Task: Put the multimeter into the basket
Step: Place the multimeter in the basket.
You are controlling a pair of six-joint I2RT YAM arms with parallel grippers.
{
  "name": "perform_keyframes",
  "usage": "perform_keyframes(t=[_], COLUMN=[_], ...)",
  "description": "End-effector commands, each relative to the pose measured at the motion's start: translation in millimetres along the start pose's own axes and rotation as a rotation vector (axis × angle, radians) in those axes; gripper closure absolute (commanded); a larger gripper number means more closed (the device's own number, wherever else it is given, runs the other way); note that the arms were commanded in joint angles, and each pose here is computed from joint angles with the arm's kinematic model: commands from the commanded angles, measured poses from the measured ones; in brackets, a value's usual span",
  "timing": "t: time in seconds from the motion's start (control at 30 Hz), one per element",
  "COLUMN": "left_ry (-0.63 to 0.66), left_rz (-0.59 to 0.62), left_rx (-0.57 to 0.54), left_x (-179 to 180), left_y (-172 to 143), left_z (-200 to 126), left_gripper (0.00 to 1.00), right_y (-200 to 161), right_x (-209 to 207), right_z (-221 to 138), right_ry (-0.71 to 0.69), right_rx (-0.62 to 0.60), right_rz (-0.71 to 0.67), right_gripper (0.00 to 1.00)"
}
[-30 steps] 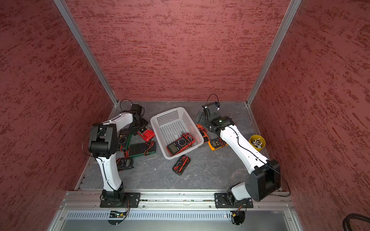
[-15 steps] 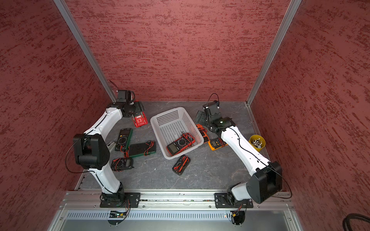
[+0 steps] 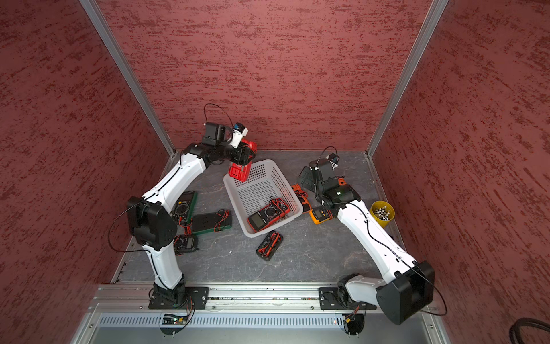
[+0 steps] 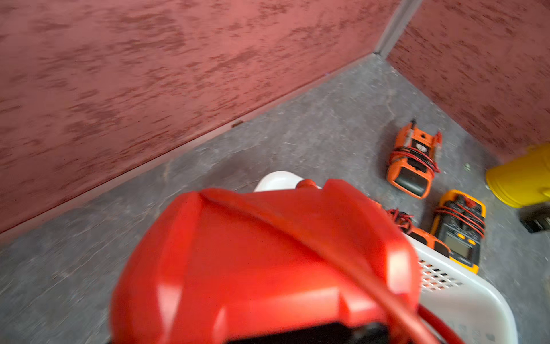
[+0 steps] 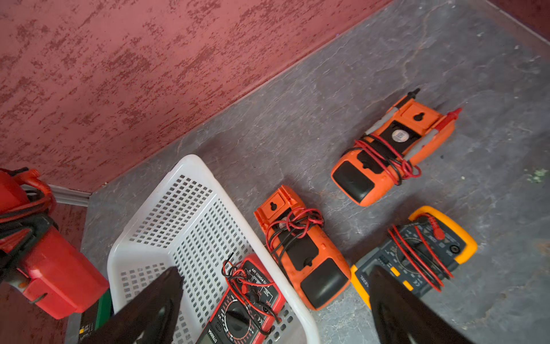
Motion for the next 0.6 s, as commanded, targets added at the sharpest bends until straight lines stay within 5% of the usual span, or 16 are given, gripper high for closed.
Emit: perform_keyframes(t=[0.0,0.57], left_ry=[-0.083,-0.218], left_rz=[0.091,0.255], left_rx=[-0.017,0.295], left_x=[-10.0,-44.4], left_y=[8.2,-42.3], left_z=[13.6,103.1], left_gripper=[1.00,0.96], right_y=[8.5,12.0], right_x=[-8.9,-24.1], right_z=[-14.5,-36.7], right_ry=[-0.029,-0.026], right_rx=[-0.089,-0.161], right_rz=[0.047,0.088], right_gripper=[0.01,0.01])
Point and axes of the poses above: each gripper's point midway between its finger pads, its own z axis out along the fingers, its own x axis along the line the jaws close on, y = z × x, the point moved 10 cm from there along -z, back along the fingers, and after that the axes turned 12 degrees about z, right-handed, at the moved point
